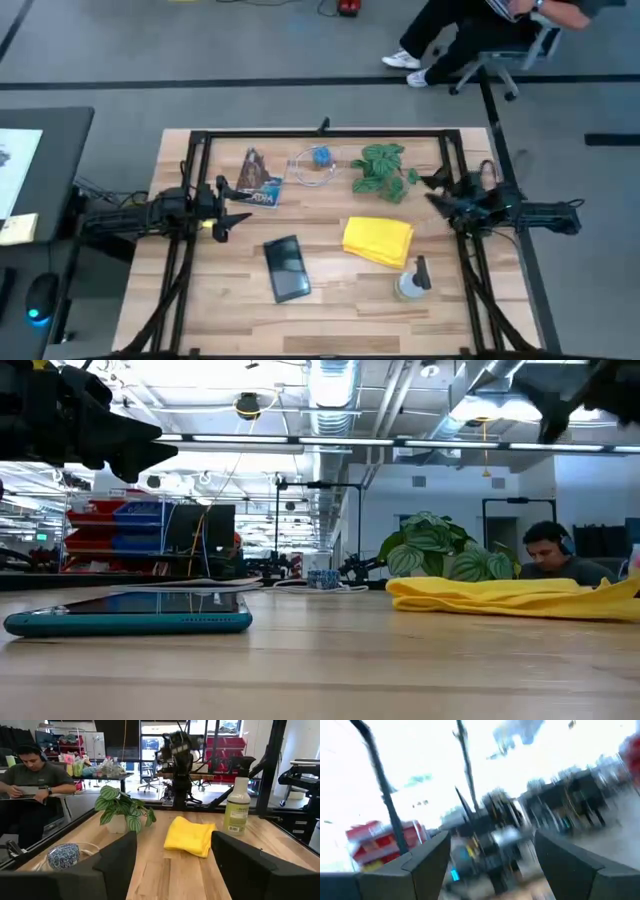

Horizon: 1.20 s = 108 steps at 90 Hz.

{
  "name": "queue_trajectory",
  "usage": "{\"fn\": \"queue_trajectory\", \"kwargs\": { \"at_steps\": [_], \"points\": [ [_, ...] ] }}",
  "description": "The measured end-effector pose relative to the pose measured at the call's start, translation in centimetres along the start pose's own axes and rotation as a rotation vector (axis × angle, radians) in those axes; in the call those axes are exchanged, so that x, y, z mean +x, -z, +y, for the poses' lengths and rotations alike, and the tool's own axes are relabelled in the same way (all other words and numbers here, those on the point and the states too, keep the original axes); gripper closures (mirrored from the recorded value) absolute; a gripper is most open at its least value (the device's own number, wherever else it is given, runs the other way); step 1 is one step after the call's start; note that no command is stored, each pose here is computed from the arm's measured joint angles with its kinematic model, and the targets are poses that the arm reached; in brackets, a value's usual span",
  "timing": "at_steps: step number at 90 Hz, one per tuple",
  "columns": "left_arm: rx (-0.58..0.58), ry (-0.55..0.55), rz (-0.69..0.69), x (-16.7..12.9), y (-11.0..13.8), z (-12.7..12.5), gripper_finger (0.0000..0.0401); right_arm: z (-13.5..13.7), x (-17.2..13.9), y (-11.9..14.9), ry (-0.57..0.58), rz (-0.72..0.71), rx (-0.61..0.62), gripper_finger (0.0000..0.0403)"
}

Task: Clean tablet
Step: Move the cleaning bottle to the bottom right of the table

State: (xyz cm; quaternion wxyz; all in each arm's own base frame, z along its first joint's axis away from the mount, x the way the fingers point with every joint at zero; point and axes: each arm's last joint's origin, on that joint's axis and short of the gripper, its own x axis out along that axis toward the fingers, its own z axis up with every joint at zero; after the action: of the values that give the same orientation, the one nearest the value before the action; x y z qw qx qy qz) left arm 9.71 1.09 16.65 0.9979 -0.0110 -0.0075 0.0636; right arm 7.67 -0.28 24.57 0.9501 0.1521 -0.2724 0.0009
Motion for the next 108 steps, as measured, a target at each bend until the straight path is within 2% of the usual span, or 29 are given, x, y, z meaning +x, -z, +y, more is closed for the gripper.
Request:
{"fn": "queue_trajectory", "kwargs": {
  "at_steps": [8, 21, 38, 55, 70, 85, 96, 108],
  "points": [
    [0.000, 0.000, 0.000, 0.0, 0.0, 0.0, 0.0166, 1.3, 1.3, -1.9, -0.120, 0.062, -0.055, 0.0127],
    [0.000, 0.000, 0.000, 0.0, 0.0, 0.0, 0.0166, 3.3, 5.4, -4.6, -0.150, 0.248, -0.095, 0.0127],
    [0.000, 0.000, 0.000, 0.0, 0.0, 0.0, 0.0166, 6.0, 12.0, -6.0, -0.032, 0.617, -0.146, 0.0127],
    [0.000, 0.000, 0.000, 0.0, 0.0, 0.0, 0.0166, 9.1, 16.5, -6.5, 0.142, 0.937, -0.156, 0.0127],
    [0.000, 0.000, 0.000, 0.0, 0.0, 0.0, 0.0166, 11.5, 17.4, -6.0, 0.262, 1.171, -0.067, 0.0127],
    [0.000, 0.000, 0.000, 0.0, 0.0, 0.0, 0.0166, 13.5, 16.6, -6.0, 0.368, 1.346, 0.039, 0.0127],
    [0.000, 0.000, 0.000, 0.0, 0.0, 0.0, 0.0166, 14.8, 15.7, -6.0, 0.467, 1.371, 0.185, 0.0127],
    [0.000, 0.000, 0.000, 0.0, 0.0, 0.0, 0.0166, 16.4, 15.5, -4.9, 0.531, 1.358, 0.331, 0.0127]
  ]
}}
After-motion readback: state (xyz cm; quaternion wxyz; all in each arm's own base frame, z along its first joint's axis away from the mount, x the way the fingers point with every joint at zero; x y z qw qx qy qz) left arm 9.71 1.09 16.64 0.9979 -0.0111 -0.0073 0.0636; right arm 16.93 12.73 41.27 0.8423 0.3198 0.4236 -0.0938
